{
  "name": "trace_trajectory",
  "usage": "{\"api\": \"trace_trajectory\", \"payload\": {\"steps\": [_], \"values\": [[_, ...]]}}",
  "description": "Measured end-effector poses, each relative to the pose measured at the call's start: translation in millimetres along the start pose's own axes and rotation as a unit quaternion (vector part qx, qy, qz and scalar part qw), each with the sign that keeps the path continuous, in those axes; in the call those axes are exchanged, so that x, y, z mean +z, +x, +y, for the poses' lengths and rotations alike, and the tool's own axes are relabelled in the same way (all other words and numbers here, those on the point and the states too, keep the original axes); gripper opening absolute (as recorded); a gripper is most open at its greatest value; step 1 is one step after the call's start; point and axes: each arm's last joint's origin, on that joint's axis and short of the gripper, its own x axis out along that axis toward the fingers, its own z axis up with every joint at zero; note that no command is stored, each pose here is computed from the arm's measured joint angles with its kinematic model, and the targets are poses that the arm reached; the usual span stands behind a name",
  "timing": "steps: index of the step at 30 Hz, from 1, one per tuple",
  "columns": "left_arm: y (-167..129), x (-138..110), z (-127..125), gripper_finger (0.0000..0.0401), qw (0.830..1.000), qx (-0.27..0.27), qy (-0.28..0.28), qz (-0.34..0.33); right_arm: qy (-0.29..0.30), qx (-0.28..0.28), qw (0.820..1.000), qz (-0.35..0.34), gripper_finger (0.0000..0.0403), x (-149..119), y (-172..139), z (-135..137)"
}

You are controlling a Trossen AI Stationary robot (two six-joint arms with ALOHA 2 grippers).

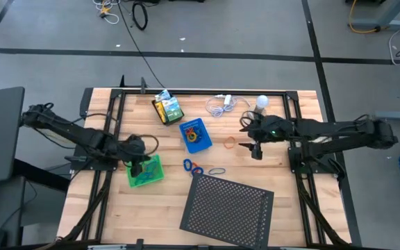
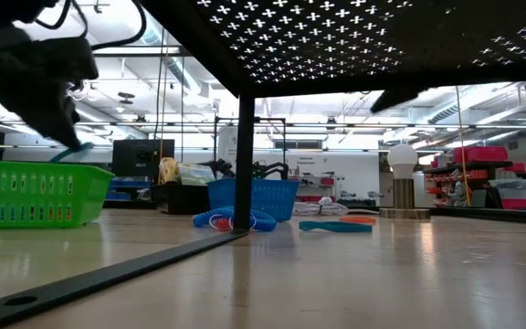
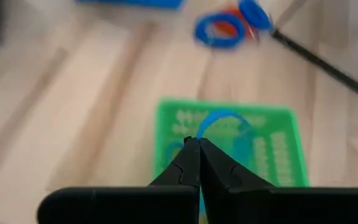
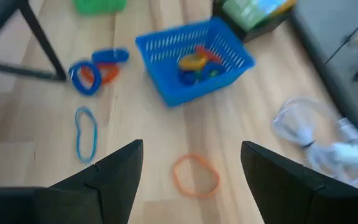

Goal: Pick & Place Office Desk Supplies
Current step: Put the top blue rubber band into the green bin

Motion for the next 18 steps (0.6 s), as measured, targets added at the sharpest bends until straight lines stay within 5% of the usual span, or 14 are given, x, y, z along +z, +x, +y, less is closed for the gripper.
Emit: {"api": "trace_trajectory", "payload": {"steps": [8, 18], "values": [[7, -13, -14, 0.0, 0.998, -0.018, 0.018, 0.057, 0.011, 0.039, 0.997, 0.061, 0.0279, 21, 23, -23], [26, -25, -18, 0.0001, 0.992, 0.04, 0.02, 0.12, 0.008, 0.121, 0.976, 0.179, 0.0279, 27, 72, -42]]}}
